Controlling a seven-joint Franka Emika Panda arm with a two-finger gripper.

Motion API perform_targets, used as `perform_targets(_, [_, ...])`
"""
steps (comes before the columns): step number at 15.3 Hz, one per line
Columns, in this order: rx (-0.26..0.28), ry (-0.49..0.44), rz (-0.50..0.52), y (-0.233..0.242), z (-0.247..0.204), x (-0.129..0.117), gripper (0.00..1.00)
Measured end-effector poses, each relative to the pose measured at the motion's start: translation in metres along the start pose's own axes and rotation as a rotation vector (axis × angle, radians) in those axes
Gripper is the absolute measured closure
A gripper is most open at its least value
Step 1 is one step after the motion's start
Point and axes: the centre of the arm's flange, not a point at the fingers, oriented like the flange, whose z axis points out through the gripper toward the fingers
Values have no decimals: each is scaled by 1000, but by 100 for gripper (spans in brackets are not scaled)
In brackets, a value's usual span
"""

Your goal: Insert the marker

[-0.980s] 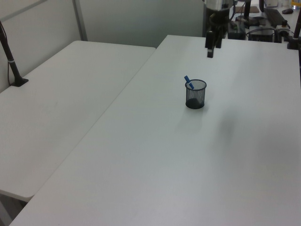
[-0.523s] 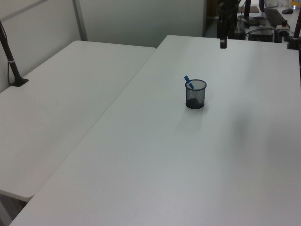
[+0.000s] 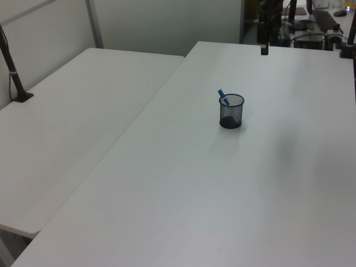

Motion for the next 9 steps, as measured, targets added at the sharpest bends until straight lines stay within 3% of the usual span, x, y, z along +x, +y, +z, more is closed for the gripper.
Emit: perform_targets(9, [0,5,1,0,-2,1,0])
